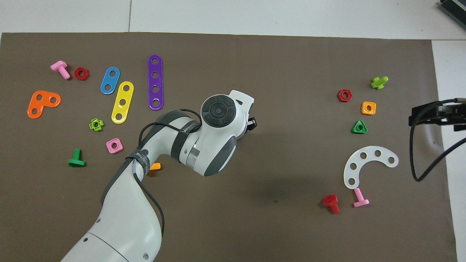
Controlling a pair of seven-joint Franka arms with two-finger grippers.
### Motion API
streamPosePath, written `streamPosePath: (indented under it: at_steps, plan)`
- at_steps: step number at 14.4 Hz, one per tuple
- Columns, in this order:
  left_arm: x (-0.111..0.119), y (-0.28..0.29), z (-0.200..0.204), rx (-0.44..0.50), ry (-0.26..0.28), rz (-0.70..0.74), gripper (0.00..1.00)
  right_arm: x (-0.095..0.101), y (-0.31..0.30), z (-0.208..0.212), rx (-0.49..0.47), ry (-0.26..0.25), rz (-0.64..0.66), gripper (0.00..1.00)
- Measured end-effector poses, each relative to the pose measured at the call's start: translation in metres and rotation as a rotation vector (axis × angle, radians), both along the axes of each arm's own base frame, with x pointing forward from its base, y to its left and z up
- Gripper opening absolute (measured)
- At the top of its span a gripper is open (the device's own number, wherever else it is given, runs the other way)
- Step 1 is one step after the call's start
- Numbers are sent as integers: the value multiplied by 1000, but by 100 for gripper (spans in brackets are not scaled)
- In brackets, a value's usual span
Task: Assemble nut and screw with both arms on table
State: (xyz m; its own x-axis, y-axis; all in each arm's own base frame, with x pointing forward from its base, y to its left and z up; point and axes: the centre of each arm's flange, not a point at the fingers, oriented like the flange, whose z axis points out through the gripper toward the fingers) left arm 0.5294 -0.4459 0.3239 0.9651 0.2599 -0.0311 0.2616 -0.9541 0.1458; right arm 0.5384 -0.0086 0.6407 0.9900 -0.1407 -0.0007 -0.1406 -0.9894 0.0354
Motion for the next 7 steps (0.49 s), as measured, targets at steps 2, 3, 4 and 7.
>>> streamPosePath:
  at_steps: [2,3,4,7]
  plan:
    - [-3,-3,-8,6,4,-7,46,0,0,-2,0,4,11,100]
    - [-3,-3,-8,11,1,-11,46,0,0,-2,1,4,19,100]
    - [-2,-3,-8,20,-8,-19,50,-1,1,-1,1,4,23,100]
    - [2,-1,-3,36,-22,-28,81,-1,2,-1,2,4,27,100]
